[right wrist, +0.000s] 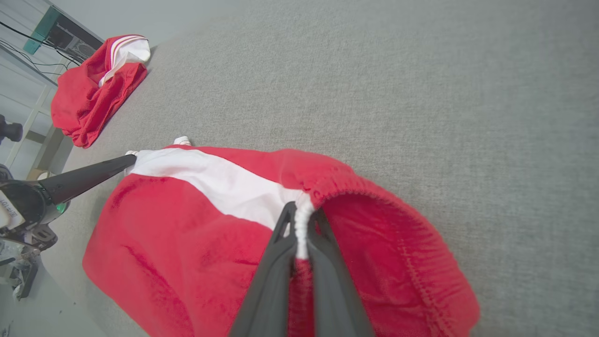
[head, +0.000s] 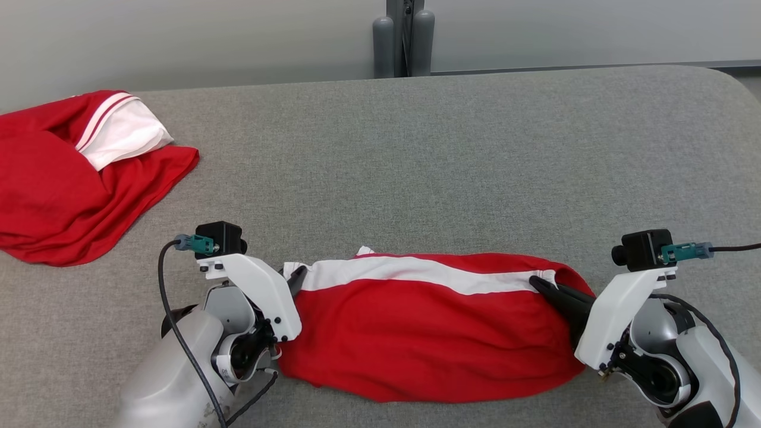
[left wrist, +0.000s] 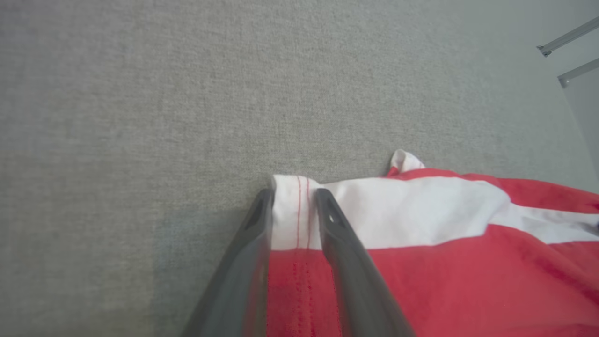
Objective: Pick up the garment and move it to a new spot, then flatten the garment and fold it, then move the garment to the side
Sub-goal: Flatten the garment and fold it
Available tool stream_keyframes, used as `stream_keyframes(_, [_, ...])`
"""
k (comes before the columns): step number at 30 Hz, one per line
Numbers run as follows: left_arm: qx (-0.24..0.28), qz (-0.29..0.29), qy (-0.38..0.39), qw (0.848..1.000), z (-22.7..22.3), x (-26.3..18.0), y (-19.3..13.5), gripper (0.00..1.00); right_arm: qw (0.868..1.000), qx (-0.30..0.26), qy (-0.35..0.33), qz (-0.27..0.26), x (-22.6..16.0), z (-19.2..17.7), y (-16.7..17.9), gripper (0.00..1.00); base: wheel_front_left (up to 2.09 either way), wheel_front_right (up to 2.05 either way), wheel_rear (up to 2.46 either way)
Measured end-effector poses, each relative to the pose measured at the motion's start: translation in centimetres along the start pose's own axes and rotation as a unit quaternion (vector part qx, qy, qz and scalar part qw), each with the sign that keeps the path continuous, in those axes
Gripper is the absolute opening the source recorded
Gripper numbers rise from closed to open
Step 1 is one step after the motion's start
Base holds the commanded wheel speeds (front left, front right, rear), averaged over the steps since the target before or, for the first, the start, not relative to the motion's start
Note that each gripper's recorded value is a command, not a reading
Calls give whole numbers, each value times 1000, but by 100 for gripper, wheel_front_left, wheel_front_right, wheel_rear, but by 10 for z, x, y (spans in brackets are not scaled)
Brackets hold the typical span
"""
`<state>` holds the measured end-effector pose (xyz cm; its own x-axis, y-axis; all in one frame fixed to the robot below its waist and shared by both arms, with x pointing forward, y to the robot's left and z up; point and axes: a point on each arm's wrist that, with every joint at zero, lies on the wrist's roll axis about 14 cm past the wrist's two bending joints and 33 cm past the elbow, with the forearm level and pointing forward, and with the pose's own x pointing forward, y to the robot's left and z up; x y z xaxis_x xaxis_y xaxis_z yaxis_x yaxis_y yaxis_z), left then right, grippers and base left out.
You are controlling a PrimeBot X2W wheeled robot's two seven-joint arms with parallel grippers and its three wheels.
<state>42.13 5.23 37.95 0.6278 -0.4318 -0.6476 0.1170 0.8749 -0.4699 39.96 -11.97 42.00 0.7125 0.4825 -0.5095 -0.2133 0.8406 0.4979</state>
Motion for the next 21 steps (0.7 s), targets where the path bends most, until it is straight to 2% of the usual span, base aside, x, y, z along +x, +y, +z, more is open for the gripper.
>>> stream_keyframes(2, [2,-2,2,1000,0,1,-1,0,1000,-2,-2,0,1,1,-1,0,0,0,0])
stream_keyframes(11, [8,-14,14,1000,-4,2,-4,0,1000,-1,-3,0,2,1,-2,0,0,0,0])
stream_keyframes(16, [4,-26,-22,999,10,0,-9,0,1000,-5,-23,1,1,10,-2,0,0,0,0])
stream_keyframes(21, [-36,-54,-75,995,36,-7,-20,0,999,-17,-48,3,-2,25,0,0,0,0,0])
